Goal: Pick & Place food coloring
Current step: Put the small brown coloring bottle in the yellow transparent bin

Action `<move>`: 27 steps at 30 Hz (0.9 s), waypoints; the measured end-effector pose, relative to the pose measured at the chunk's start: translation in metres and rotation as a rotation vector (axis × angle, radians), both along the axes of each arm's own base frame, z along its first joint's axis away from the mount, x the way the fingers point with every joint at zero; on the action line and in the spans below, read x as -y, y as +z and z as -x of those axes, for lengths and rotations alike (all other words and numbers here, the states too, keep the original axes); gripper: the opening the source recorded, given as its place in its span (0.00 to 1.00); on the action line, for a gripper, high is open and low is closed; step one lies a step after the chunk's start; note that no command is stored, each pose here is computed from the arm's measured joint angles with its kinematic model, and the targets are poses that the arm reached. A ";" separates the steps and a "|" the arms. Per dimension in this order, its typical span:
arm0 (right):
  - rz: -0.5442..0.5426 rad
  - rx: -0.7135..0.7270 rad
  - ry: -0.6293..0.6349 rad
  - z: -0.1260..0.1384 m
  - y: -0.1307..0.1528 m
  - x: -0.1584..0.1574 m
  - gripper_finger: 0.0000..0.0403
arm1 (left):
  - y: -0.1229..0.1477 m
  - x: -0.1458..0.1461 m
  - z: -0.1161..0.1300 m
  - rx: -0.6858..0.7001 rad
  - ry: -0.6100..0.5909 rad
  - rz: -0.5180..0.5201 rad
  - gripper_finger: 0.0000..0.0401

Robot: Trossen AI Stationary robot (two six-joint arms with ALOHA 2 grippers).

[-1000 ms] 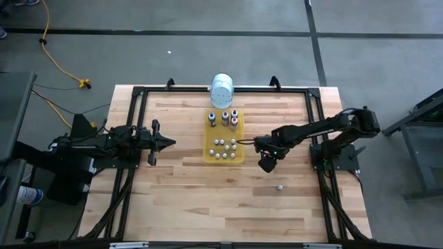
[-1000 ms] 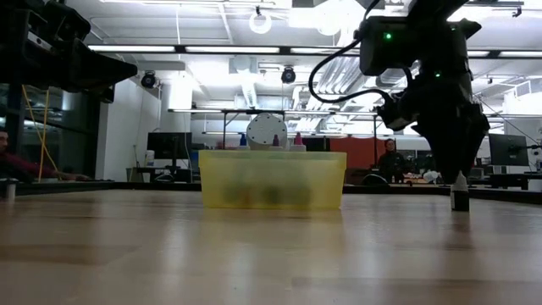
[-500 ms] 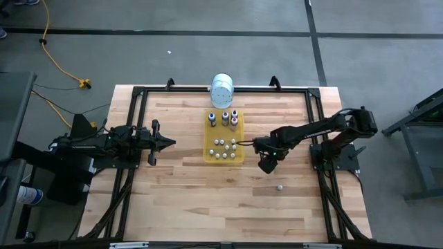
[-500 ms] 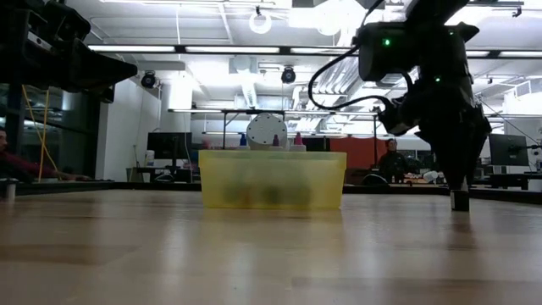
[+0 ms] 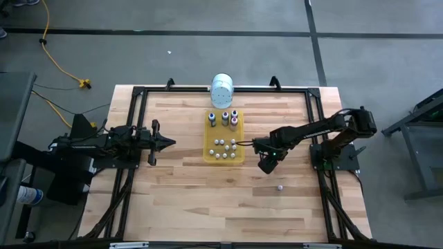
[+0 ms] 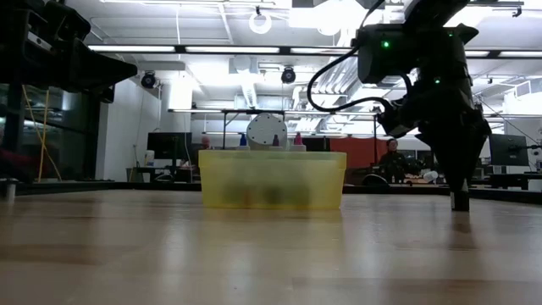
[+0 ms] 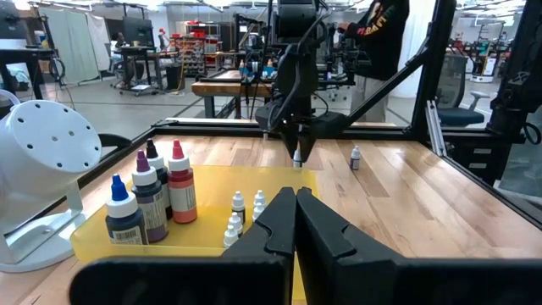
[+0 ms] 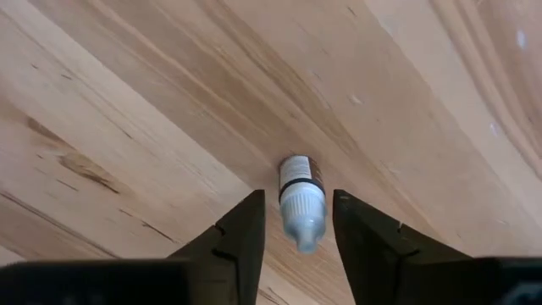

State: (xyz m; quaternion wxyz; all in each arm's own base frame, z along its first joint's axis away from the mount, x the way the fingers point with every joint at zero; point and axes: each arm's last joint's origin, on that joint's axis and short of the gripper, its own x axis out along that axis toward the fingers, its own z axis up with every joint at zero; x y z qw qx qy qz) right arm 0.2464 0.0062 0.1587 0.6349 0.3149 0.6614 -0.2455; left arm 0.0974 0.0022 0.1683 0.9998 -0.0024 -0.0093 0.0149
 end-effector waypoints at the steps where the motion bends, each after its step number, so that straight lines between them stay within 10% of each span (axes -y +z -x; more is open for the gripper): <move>1: 0.001 -0.003 0.002 0.000 0.000 0.000 0.32 | 0.000 0.000 0.000 0.000 0.000 0.000 0.00; 27: -0.007 0.044 0.052 0.001 0.025 0.000 0.14 | 0.000 0.000 0.000 0.000 0.000 0.000 0.00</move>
